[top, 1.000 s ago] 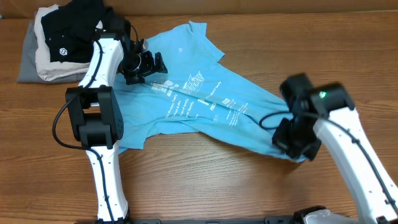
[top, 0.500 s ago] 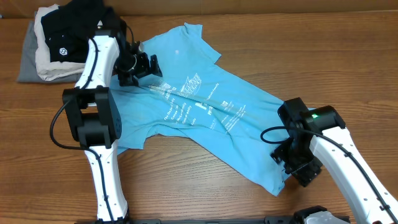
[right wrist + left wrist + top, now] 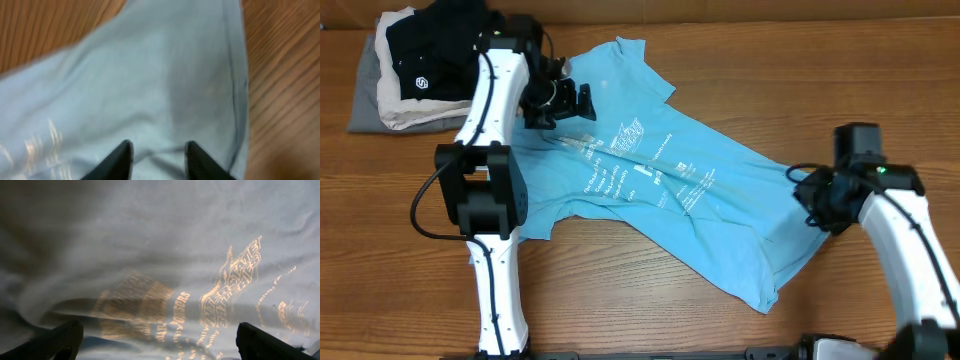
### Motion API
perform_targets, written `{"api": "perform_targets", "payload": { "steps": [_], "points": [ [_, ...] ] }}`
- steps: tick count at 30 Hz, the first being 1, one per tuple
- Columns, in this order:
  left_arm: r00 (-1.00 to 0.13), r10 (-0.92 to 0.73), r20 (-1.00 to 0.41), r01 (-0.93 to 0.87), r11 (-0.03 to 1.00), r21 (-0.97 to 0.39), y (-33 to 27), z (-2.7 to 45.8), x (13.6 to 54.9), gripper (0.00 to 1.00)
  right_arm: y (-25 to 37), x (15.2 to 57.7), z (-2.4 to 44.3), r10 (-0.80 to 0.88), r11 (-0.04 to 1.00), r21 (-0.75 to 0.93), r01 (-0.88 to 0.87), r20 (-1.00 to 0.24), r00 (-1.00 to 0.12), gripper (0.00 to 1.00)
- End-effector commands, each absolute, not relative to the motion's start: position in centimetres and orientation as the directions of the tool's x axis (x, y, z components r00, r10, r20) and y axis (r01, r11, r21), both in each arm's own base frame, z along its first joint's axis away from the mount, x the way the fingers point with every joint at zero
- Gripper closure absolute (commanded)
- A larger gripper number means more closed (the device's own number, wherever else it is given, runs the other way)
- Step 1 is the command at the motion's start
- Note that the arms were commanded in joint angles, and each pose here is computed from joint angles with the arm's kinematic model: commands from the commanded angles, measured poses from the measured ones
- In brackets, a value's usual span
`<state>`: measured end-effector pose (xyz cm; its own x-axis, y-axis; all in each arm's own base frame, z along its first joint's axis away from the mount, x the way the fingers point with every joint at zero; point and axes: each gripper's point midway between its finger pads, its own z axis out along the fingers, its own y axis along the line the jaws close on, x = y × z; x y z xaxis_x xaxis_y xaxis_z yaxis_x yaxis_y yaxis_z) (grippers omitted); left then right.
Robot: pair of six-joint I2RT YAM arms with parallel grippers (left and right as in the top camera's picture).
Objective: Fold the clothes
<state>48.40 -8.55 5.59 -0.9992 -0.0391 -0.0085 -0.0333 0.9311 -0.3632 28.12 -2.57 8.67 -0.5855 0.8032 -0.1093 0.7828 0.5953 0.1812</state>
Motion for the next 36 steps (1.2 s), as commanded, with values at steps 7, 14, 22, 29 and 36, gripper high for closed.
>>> {"api": "perform_targets", "payload": {
  "steps": [7, 14, 22, 29, 36],
  "points": [
    [-0.998, -0.014, -0.054, 0.006, 0.934, -0.358, -8.4, 6.7, 49.0, 0.0, -5.4, 29.7, 2.7, 0.781, 0.623, 0.113, 0.774, -0.034, -0.623, 0.96],
    [-0.998, -0.015, -0.054, 0.006, 0.934, -0.357, -8.4, 6.7, 49.0, 0.0, -5.8, 30.8, -0.4, 0.771, 0.636, 0.091, 0.767, -0.024, -0.636, 0.96],
    [-0.998, -0.015, -0.054, 0.005, 0.936, -0.352, -8.3, 6.7, 49.0, 0.0, -8.5, 31.7, -1.8, 0.786, 0.615, 0.039, 0.787, -0.11, -0.609, 0.96],
    [-0.999, -0.015, -0.052, 0.004, 0.935, -0.355, -8.4, 6.7, 48.9, 0.0, -12.5, 32.2, -2.9, 0.845, 0.532, 0.095, 0.841, -0.118, -0.522, 0.96],
    [-0.999, -0.014, -0.049, 0.004, 0.935, -0.356, -8.4, 6.7, 48.9, 0.0, -18.1, 34.9, -1.2, 0.857, 0.509, 0.151, 0.847, -0.175, -0.484, 0.96]
  ]
}}
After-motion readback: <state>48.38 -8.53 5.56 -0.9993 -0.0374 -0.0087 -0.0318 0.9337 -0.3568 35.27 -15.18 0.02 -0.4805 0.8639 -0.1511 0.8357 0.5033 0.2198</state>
